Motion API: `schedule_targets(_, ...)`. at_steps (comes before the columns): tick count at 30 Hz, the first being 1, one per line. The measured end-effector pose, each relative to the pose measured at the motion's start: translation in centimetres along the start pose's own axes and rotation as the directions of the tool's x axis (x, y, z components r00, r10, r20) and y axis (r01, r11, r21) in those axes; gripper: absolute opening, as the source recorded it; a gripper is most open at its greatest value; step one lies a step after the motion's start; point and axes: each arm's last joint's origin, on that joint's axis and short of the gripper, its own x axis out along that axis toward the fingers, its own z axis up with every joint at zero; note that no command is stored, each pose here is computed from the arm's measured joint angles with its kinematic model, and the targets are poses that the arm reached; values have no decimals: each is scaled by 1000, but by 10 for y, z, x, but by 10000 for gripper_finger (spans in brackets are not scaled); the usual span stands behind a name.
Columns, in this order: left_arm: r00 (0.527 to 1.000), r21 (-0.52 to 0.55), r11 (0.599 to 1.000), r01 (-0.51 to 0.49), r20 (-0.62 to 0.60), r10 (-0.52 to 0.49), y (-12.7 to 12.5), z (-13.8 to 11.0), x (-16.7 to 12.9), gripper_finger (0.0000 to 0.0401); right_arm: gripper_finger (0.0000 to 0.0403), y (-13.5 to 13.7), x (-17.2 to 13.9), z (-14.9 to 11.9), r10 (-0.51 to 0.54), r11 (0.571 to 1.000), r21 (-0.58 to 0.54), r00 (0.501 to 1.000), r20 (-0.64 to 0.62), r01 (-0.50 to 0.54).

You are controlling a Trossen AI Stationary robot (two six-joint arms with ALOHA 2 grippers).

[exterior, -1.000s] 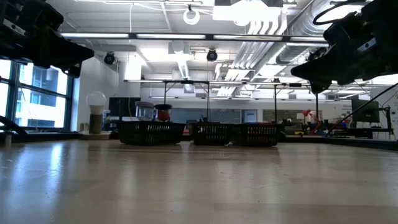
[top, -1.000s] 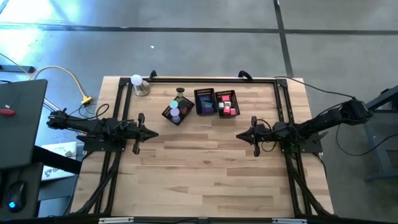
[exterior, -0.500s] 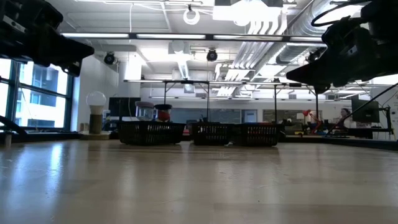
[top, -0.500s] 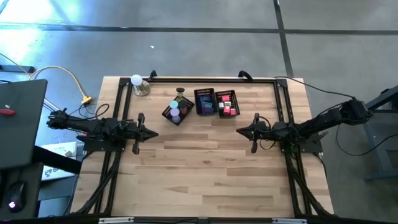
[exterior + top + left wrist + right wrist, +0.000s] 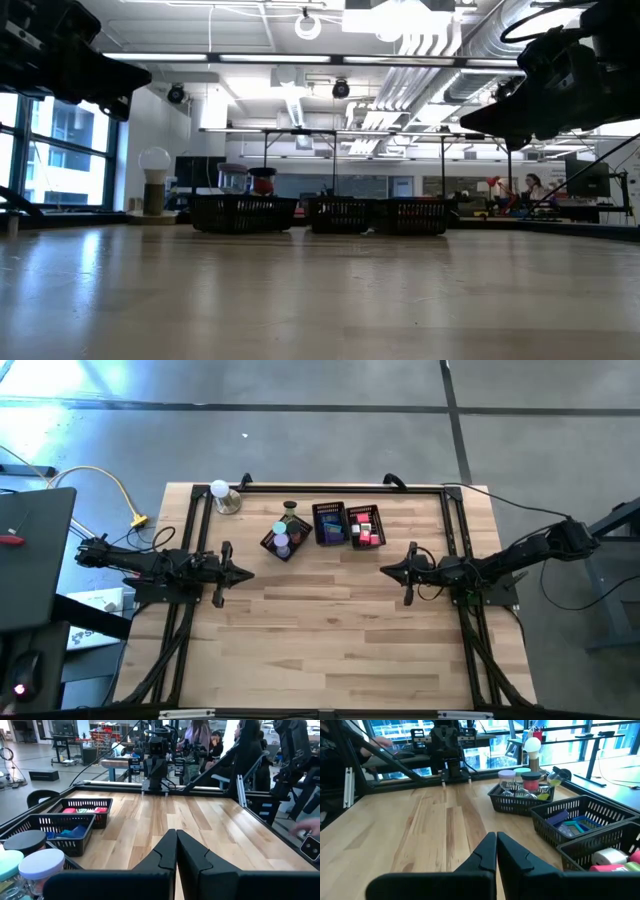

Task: Pick & Place Office items
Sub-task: Return to Home Position

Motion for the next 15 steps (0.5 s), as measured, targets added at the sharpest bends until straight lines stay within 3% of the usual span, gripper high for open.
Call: schedule_targets(15,1000,-4,1000,1,2,-1,0,0,0,1,2,0,0,0,0,1000,0,1000,0,0)
